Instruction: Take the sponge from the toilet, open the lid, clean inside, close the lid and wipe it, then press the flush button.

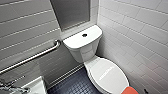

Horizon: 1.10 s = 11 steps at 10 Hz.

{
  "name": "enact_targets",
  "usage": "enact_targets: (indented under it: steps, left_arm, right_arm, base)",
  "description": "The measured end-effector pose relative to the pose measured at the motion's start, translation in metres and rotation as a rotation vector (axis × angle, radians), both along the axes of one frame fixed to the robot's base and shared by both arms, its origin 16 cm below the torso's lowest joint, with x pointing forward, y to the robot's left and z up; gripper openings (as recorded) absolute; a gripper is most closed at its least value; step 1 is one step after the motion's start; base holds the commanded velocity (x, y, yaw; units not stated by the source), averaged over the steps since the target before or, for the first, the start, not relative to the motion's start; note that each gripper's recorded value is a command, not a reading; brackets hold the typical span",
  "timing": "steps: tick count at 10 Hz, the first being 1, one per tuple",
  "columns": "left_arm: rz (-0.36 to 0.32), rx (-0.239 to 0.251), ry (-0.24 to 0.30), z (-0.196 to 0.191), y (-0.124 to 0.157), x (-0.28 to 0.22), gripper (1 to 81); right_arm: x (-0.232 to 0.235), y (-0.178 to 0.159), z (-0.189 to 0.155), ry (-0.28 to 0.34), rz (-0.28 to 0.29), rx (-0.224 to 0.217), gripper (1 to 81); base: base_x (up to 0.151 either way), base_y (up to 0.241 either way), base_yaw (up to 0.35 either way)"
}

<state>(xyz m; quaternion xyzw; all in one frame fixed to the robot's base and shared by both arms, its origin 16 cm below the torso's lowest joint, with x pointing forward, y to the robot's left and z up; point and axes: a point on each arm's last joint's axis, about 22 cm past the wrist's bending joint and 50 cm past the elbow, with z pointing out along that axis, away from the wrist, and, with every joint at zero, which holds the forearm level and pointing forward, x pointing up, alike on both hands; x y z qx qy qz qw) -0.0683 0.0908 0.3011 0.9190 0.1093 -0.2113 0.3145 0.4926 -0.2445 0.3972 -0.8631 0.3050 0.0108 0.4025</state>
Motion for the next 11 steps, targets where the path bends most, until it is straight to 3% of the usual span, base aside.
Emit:
enact_targets:
  steps: [3, 6, 8, 11]
  left_arm:
    - [0.000, -0.001, -0.001, 0.000, -0.001, 0.000, 81.1]
    - [0.000, -0.002, -0.002, -0.001, -0.001, 0.002, 81.1]
    - [-0.001, -0.002, -0.002, -0.001, -0.001, 0.002, 81.1]
    - [0.001, -0.007, -0.002, 0.000, -0.007, 0.002, 81.1]
  right_arm:
    - [0.062, 0.055, -0.002, -0.057, 0.135, 0.021, 1.0]
    - [0.108, 0.073, -0.027, -0.064, 0.222, -0.053, 1.0]
    - [0.168, 0.097, -0.009, -0.152, 0.253, -0.066, 1.0]
    - [0.229, 0.120, 0.011, -0.225, 0.294, -0.106, 1.0]
  base:
    - [0.000, 0.000, 0.000]
    - [0.000, 0.000, 0.000]
    - [0.000, 0.000, 0.000]
    - [0.000, 0.000, 0.000]
